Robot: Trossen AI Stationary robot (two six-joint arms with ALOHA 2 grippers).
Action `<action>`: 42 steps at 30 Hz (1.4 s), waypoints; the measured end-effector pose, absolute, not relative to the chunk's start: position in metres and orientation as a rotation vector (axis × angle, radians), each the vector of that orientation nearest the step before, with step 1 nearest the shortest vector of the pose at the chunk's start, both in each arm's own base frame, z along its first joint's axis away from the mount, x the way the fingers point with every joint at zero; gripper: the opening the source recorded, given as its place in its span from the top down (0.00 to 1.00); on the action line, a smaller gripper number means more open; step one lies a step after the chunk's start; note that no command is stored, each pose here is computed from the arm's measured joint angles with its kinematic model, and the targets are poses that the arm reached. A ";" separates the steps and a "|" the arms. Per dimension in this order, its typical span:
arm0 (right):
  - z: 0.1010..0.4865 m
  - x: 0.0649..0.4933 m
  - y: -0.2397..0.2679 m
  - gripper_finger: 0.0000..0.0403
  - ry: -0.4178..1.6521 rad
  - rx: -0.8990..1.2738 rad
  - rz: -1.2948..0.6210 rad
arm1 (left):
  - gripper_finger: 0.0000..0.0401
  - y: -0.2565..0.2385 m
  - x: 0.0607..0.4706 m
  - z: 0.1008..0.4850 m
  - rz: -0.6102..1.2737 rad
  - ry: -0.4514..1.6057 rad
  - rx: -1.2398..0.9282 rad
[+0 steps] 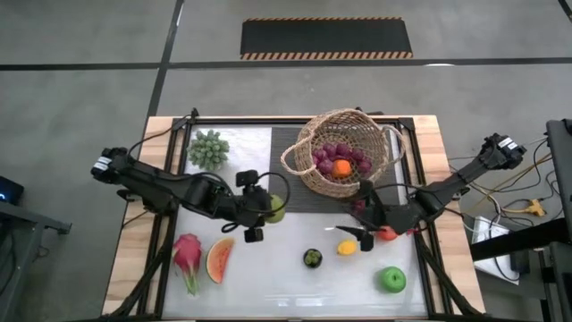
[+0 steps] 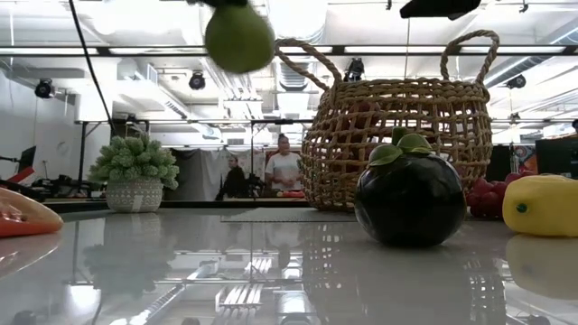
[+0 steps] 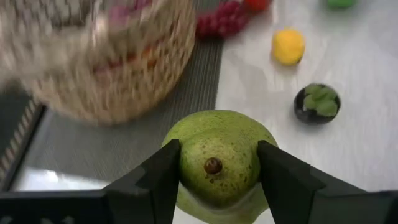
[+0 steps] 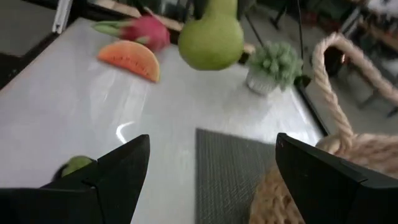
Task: Build produce basket
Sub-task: Put the pear into the brown basket
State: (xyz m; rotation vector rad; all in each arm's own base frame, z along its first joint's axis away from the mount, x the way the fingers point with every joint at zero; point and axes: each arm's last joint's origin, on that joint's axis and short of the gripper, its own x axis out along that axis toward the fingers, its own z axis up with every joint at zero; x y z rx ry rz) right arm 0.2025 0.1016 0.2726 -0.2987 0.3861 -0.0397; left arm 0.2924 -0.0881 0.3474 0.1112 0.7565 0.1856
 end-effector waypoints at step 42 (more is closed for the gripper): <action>0.276 0.079 0.039 0.18 -0.362 -0.269 0.231 | 0.57 0.014 0.439 0.355 0.279 0.169 0.132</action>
